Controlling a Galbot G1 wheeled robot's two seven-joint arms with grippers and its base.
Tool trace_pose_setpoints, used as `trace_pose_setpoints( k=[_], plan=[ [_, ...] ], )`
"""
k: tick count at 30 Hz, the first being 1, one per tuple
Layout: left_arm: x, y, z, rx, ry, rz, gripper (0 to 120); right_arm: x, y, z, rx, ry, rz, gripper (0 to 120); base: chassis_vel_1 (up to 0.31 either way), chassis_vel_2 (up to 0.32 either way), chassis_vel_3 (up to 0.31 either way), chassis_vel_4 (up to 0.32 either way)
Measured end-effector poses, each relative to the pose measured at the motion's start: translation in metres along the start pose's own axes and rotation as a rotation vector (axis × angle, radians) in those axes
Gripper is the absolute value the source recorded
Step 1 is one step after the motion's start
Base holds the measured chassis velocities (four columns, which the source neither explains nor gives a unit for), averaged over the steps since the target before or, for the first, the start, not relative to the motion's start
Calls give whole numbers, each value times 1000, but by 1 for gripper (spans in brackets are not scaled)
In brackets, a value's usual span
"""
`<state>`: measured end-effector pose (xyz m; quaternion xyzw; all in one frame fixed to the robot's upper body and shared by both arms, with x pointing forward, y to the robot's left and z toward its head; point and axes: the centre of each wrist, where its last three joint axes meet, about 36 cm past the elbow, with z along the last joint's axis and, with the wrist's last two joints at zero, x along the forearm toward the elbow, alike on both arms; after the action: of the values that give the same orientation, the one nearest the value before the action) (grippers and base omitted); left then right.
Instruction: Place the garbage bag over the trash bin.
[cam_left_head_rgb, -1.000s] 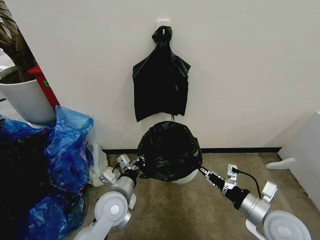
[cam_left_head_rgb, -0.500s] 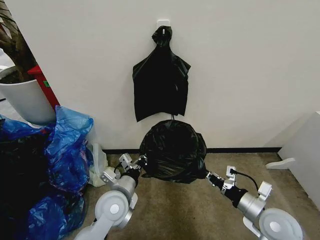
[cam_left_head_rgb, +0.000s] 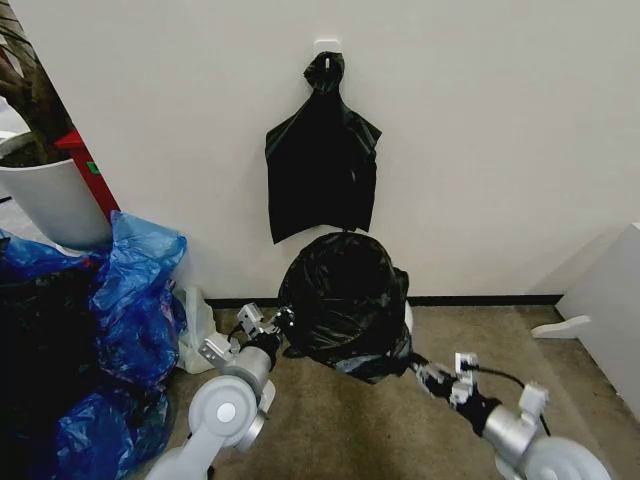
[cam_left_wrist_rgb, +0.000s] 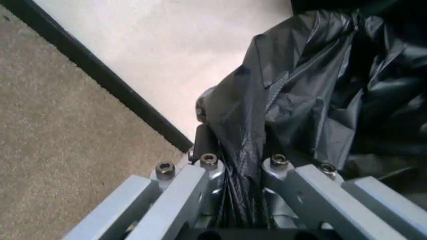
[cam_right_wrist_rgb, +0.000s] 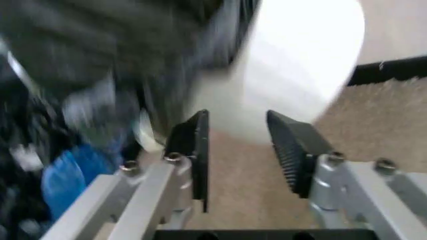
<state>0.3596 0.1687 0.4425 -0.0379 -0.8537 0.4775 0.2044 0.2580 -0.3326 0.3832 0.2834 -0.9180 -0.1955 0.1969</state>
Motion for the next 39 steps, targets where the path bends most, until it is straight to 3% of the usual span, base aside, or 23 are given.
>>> trace_pose_setpoints(
  k=[5, 6, 12, 14, 17, 23, 29, 39],
  plan=[
    [-2, -2, -3, 10, -4, 2, 4, 21, -15, 16, 93, -23, 47, 56, 0, 0, 0, 0],
    [-2, -2, -3, 10, -4, 2, 4, 21, -15, 16, 93, -23, 47, 56, 0, 0, 0, 0],
    [2, 0, -4, 7, -9, 0, 4, 22, 17, -7, -195, -104, 39, 82, 0, 0, 0, 0],
    [2, 0, -4, 6, -9, 0, 4, 21, 19, -7, -208, -106, 39, 82, 0, 0, 0, 0],
    [3, 1, -4, -1, -12, 1, 4, 11, 52, -22, -397, -110, 38, 97, 0, 0, 0, 0],
    [5, -4, -4, 0, -11, 15, 4, -6, 65, -24, -464, -83, 99, 100, 0, 0, 0, 0],
    [11, -11, -3, 10, 0, 23, 4, -25, 49, -6, -408, -38, 163, 100, 0, 0, 0, 0],
    [21, -23, -2, 38, 28, 30, 4, -72, -9, 19, -250, -59, 248, 100, 0, 0, 0, 0]
  ],
)
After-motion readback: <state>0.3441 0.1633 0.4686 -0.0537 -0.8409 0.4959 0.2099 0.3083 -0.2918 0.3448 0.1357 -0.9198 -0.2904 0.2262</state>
